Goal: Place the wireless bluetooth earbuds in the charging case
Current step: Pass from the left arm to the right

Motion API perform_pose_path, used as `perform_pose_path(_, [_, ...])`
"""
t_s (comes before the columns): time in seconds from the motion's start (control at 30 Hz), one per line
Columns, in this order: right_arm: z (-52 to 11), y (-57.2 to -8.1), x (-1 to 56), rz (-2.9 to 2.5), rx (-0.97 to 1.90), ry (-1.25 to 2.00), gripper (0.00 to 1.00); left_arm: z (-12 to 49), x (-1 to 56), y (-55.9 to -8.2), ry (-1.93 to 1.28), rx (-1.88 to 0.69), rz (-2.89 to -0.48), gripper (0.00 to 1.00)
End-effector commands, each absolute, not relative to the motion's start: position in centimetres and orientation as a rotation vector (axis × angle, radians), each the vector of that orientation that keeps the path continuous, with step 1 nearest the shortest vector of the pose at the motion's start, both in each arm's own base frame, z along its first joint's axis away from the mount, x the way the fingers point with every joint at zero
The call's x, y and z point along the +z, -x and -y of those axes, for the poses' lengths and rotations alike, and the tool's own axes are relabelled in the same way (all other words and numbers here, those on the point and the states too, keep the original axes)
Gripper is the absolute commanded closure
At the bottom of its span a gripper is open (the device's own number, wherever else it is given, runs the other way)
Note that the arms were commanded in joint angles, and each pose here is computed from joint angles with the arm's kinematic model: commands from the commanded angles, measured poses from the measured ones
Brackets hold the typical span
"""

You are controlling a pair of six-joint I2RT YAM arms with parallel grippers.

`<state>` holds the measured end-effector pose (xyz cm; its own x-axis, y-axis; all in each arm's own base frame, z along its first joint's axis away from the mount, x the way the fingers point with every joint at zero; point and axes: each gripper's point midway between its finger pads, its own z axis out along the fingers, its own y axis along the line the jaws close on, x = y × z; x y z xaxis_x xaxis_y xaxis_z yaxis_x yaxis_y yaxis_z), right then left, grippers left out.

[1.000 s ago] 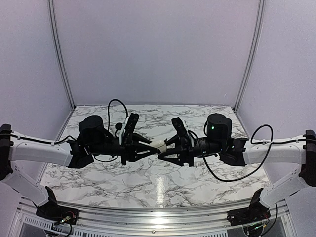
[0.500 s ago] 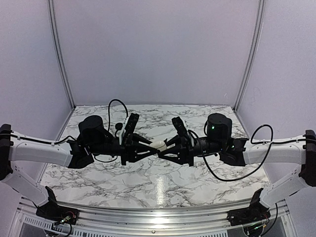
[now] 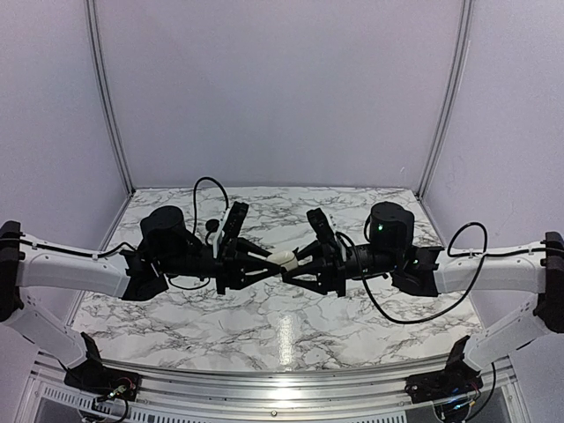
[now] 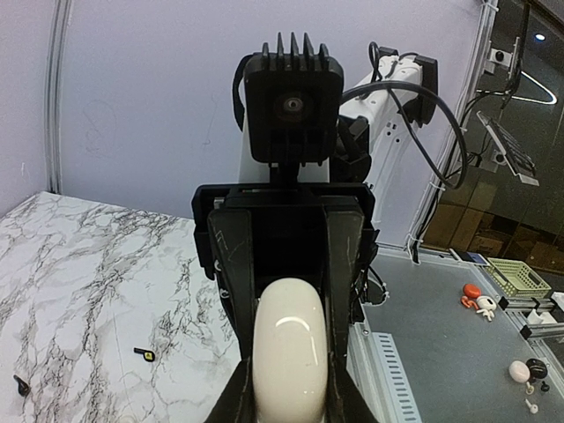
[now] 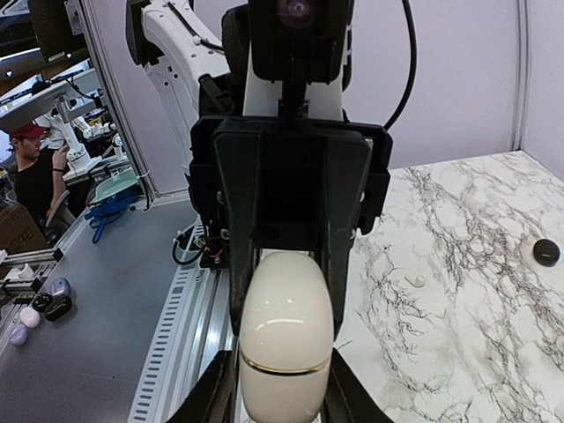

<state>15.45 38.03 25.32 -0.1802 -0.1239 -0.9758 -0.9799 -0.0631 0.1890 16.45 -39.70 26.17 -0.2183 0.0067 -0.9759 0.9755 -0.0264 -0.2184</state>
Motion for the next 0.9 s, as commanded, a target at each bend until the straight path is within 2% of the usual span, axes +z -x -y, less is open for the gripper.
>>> perform_pose_path(0.0, [-38.39, -15.8, 26.96, -1.353, 1.353, 1.246, 0.68, 39.91, 27.16, -16.74, -1.112, -1.389, -1.314, 1.0])
perform_pose_path(0.37, [-38.38, -16.23, 26.92, -1.366, 1.361, 1.234, 0.65, 39.99, 26.85, -16.76, -1.115, -1.384, -1.318, 1.0])
perform_pose_path(0.53, [-38.35, -16.38, 26.91, -1.369, 1.359, 1.231, 0.72, 39.99, 26.87, -16.79, -1.113, -1.381, -1.318, 1.0])
perform_pose_path(0.67, [-38.28, -16.47, 27.05, -1.368, 1.362, 1.225, 0.66, 40.05, 26.55, -16.9, -1.111, -1.377, -1.327, 1.0])
perform_pose_path(0.87, [-38.18, -16.28, 27.15, -1.355, 1.365, 1.234, 0.8, 40.14, 26.46, -16.97, -1.111, -1.379, -1.332, 1.0])
